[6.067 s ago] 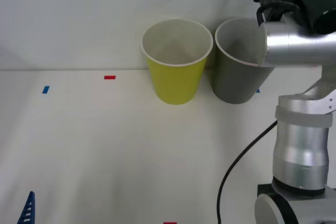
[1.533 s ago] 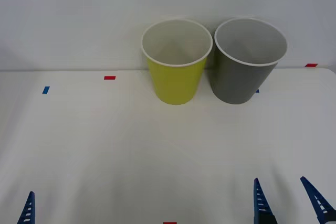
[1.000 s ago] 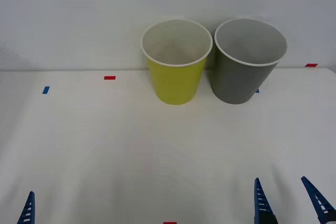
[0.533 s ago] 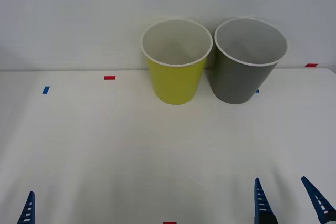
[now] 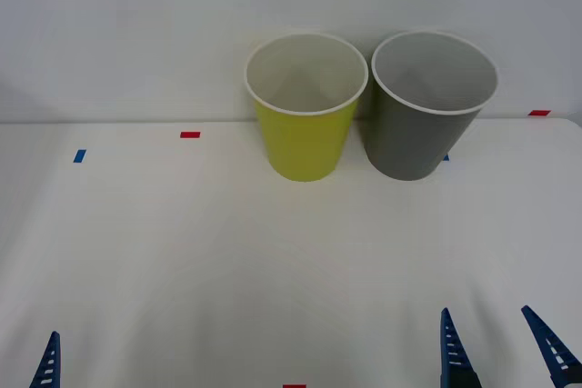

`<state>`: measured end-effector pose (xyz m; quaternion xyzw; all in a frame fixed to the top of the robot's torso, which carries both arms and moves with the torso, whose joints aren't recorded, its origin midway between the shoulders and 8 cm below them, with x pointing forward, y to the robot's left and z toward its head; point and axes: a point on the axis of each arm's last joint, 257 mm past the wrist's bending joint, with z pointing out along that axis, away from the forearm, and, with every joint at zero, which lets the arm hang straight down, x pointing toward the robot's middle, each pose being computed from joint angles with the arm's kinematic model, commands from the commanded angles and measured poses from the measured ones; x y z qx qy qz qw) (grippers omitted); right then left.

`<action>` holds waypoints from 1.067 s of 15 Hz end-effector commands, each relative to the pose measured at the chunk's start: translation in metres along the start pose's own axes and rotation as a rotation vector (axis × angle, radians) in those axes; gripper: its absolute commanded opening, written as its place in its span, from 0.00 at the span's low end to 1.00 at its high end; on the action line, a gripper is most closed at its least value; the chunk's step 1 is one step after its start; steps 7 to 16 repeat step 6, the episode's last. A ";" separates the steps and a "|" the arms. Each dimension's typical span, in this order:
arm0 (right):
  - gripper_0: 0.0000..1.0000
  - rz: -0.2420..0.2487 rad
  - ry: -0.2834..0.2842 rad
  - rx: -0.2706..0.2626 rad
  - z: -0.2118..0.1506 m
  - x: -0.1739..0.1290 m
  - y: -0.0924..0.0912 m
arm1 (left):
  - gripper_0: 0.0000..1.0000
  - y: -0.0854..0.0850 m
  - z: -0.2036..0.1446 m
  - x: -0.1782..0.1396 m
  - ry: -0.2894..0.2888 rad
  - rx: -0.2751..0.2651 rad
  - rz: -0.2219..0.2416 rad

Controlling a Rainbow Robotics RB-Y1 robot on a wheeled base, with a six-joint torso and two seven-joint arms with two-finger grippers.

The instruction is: Put cans in the gray bin and PET bottles in the light green bin.

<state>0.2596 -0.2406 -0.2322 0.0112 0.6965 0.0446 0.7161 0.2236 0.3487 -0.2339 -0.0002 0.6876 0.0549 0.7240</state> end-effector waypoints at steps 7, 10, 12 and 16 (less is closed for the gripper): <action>1.00 0.000 0.000 0.000 0.000 0.000 0.000 | 0.82 0.000 0.000 0.000 0.000 0.000 0.000; 1.00 0.000 0.000 0.000 0.000 0.000 0.000 | 0.82 0.000 0.000 0.000 0.000 0.000 0.000; 1.00 0.000 0.000 0.000 0.000 0.000 0.000 | 0.82 0.000 0.000 0.000 0.000 0.000 0.000; 1.00 0.000 0.000 0.000 0.000 0.000 0.000 | 0.82 0.000 0.000 0.000 0.000 0.000 0.000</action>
